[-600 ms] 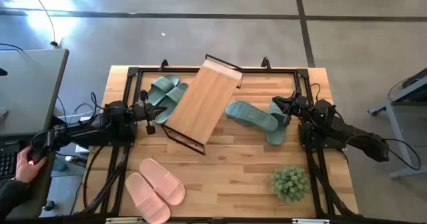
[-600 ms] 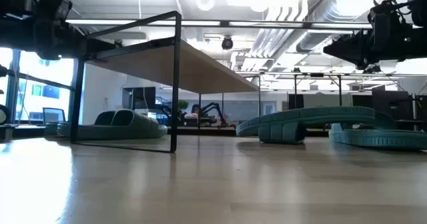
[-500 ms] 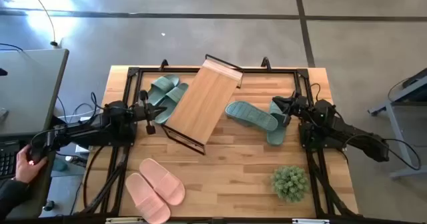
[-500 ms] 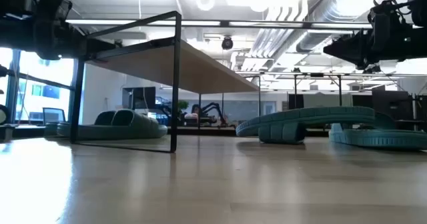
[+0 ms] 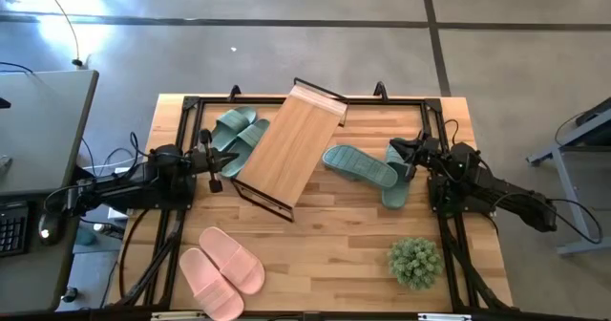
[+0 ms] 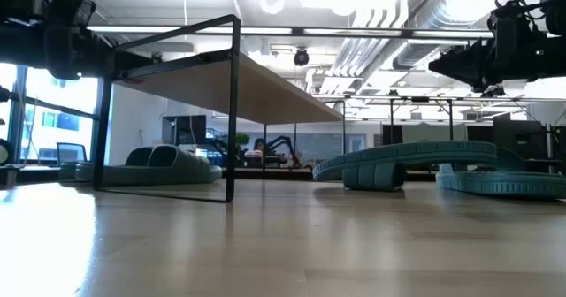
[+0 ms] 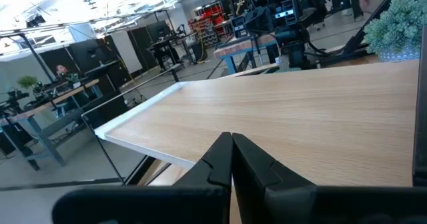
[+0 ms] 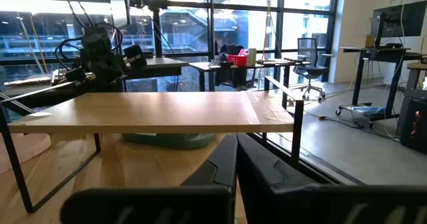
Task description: Pick and place slides into the shelf
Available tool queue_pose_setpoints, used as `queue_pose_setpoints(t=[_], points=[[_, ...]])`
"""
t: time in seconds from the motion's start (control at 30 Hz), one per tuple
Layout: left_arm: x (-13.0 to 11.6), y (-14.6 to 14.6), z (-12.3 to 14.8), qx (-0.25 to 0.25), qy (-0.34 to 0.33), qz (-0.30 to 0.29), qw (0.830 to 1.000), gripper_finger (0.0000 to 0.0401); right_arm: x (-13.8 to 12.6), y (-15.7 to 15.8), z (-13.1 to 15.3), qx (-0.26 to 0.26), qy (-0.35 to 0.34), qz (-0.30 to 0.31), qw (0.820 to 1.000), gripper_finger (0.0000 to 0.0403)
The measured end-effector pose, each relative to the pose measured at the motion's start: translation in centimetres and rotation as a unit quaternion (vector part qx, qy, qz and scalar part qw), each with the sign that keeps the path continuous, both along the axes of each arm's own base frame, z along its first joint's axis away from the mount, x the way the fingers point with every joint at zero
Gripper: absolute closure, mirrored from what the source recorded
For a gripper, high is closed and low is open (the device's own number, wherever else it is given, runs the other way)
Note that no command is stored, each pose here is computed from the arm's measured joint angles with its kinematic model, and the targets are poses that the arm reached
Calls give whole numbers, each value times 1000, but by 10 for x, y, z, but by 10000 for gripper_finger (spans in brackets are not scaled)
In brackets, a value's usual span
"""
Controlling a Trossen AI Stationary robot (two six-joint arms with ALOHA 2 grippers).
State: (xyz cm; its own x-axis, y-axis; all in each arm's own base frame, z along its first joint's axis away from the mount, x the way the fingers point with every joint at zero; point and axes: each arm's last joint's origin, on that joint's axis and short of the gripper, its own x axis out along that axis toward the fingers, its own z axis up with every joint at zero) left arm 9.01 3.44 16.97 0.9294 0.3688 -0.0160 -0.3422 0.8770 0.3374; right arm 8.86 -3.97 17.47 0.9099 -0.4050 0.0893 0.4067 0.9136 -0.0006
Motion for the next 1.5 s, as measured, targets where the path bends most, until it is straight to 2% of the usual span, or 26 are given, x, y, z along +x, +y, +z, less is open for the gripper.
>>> queue_pose_setpoints(t=[1.23,1.37,1.5], points=[[0,0,0,0,0,0,1000,400,0,0,0,0,0,0,1000,403],[0,0,1,-40,-21,-8,999,400,0,0,0,0,0,0,1000,403],[1,-1,1,-152,-62,-24,986,400,0,0,0,0,0,0,1000,403]])
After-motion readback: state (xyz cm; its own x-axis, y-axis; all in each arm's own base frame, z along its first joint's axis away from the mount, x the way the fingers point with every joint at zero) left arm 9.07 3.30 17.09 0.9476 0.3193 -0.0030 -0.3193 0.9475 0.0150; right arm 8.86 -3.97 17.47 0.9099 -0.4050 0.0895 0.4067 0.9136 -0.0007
